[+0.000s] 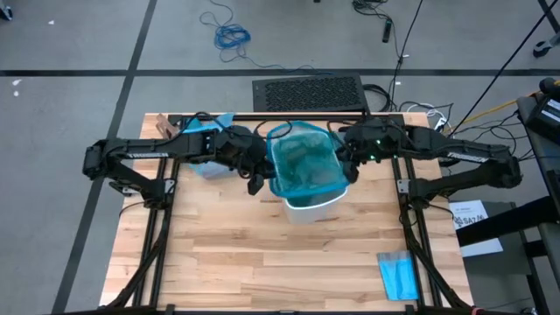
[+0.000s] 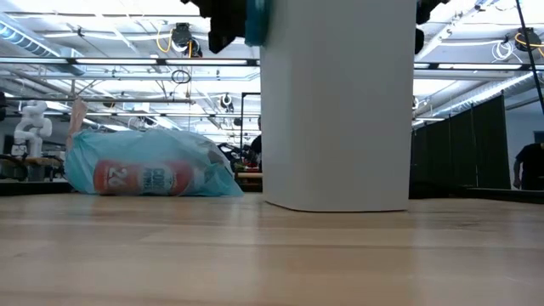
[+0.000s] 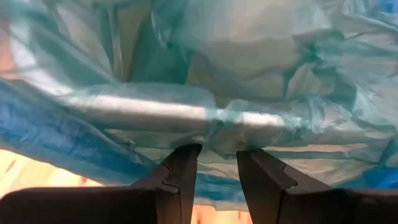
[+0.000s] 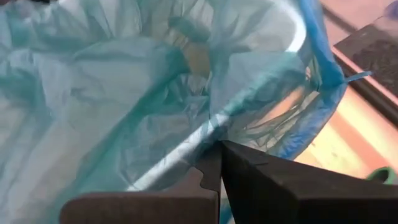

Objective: Place trash/remove bag and relplace
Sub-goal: Insert the blue trash bag into the white trash bin

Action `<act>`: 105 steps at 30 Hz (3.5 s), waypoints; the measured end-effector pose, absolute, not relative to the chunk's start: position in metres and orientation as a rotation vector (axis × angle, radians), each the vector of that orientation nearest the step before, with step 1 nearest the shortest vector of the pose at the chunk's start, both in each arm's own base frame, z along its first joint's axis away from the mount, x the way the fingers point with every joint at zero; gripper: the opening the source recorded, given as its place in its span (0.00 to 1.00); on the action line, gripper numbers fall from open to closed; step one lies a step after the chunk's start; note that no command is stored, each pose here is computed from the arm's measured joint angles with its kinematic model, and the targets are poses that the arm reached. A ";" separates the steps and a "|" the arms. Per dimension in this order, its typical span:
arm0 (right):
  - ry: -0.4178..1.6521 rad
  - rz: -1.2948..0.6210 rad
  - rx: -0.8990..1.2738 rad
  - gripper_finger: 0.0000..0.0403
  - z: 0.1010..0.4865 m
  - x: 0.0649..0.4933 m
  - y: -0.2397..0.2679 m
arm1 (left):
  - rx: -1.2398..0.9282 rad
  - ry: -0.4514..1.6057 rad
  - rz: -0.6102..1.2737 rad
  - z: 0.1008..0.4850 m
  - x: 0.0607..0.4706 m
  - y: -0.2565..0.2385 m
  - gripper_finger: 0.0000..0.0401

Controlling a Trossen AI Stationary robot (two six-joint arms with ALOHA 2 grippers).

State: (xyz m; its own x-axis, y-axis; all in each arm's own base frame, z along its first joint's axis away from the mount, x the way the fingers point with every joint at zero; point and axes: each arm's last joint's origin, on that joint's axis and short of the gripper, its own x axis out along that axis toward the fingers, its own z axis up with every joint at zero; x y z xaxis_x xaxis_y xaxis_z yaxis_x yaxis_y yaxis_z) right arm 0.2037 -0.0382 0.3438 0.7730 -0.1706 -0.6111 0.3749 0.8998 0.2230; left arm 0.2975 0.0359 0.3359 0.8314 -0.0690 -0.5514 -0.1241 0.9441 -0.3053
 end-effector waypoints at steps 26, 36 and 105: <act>0.499 -0.076 0.457 0.00 0.389 0.147 -0.012 | -0.489 0.456 -0.191 0.380 0.260 0.007 0.28; 0.539 -0.028 0.463 0.00 0.385 0.158 -0.002 | -0.486 0.418 -0.250 0.378 0.275 -0.013 0.28; 0.700 0.113 0.420 0.00 0.370 0.169 0.017 | -0.610 0.395 -0.183 0.351 0.320 -0.053 0.28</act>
State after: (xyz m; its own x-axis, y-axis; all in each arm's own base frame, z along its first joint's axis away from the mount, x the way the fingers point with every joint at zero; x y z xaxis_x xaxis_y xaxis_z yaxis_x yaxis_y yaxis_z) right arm 0.1691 0.0174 0.3704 0.7628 0.2397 -0.6006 0.0376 0.9108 0.4112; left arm 0.3199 -0.0534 0.3509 0.9095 -0.2815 -0.3059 0.0516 0.8066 -0.5889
